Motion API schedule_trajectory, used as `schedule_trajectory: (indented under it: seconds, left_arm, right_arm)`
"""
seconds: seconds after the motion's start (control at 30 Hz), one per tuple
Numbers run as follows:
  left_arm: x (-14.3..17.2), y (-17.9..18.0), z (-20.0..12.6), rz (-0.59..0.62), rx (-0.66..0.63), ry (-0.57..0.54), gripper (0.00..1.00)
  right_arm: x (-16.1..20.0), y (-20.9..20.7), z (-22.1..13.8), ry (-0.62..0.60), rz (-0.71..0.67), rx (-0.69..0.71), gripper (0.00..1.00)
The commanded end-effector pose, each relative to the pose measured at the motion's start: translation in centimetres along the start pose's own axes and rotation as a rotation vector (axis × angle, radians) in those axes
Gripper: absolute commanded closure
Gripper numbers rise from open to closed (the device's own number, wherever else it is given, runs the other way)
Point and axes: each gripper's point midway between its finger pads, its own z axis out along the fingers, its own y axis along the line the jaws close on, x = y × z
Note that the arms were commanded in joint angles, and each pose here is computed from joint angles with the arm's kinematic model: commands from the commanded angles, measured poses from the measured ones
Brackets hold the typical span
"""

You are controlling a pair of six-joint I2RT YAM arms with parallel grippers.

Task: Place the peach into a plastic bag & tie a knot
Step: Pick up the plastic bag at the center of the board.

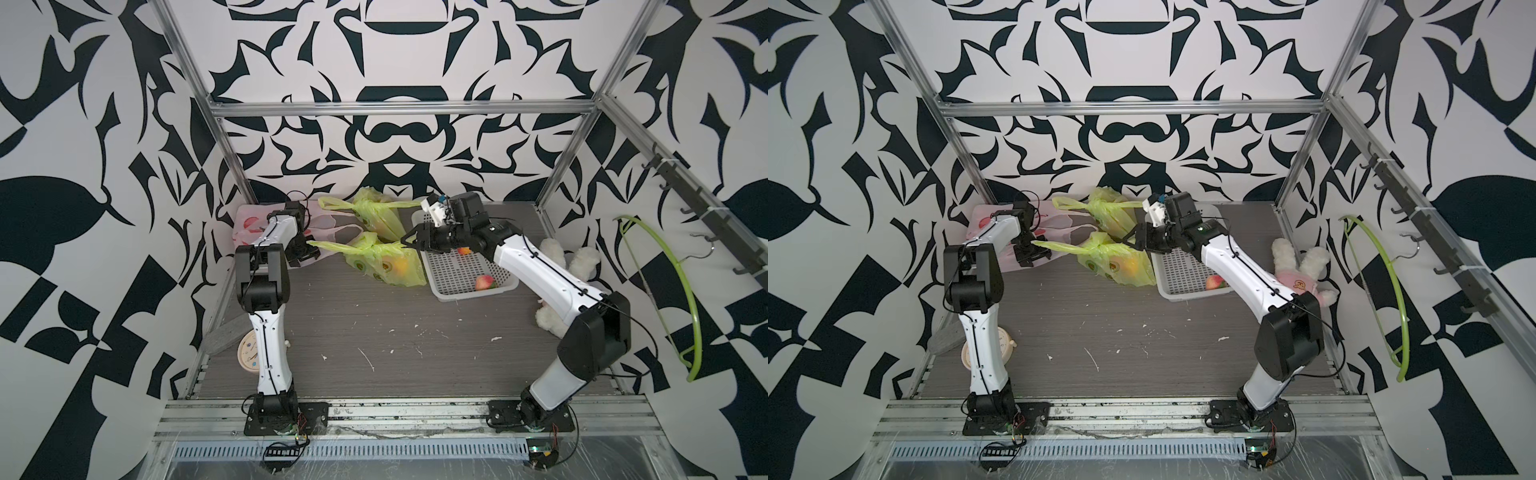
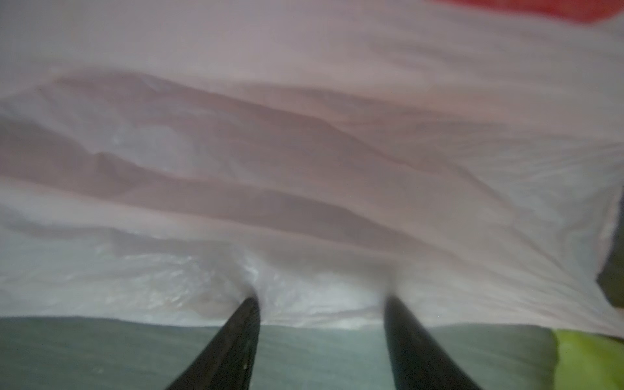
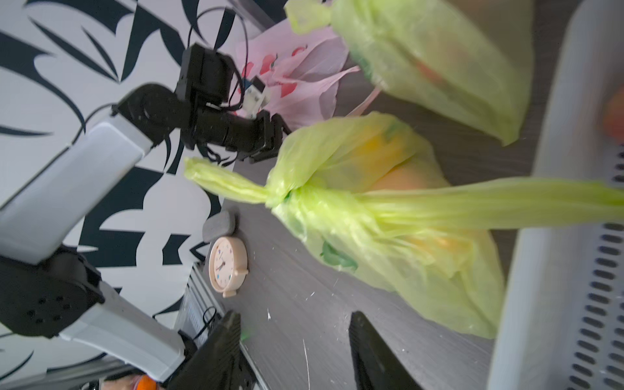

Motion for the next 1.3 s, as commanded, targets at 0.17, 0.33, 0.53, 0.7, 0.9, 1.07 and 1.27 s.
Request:
schedule_trajectory:
  seconds: [0.17, 0.33, 0.53, 0.7, 0.9, 1.07, 1.27]
  left_arm:
    - [-1.1, 0.4, -7.1, -0.048, 0.0, -0.145, 0.22]
    - [-3.6, 1.0, -8.9, -0.052, -0.078, -0.248, 0.16]
    - [-6.0, 1.4, -8.5, -0.021, -0.153, -0.291, 0.11]
    - [-7.7, 0.9, -7.5, 0.038, -0.191, -0.286, 0.1]
    - [-8.8, 1.3, -5.7, 0.093, -0.254, -0.262, 0.09]
    - [-9.8, 1.8, -4.6, 0.139, -0.302, -0.259, 0.08]
    - [-10.2, 2.2, -2.5, 0.165, -0.328, -0.218, 0.11]
  right_arm:
    - [1.5, 1.2, -2.3, -0.03, -0.061, 0.0, 0.46]
    - [2.3, 1.2, -2.8, -0.031, -0.066, -0.005, 0.44]
    - [3.0, 1.3, -3.2, -0.024, -0.071, -0.013, 0.43]
    - [3.3, 1.5, -3.4, -0.025, -0.067, -0.033, 0.43]
    - [3.2, 2.0, -3.6, -0.029, -0.074, -0.056, 0.43]
    - [3.4, 2.1, -3.5, -0.022, -0.071, -0.065, 0.43]
    - [3.4, 1.7, -3.6, -0.023, -0.061, -0.062, 0.43]
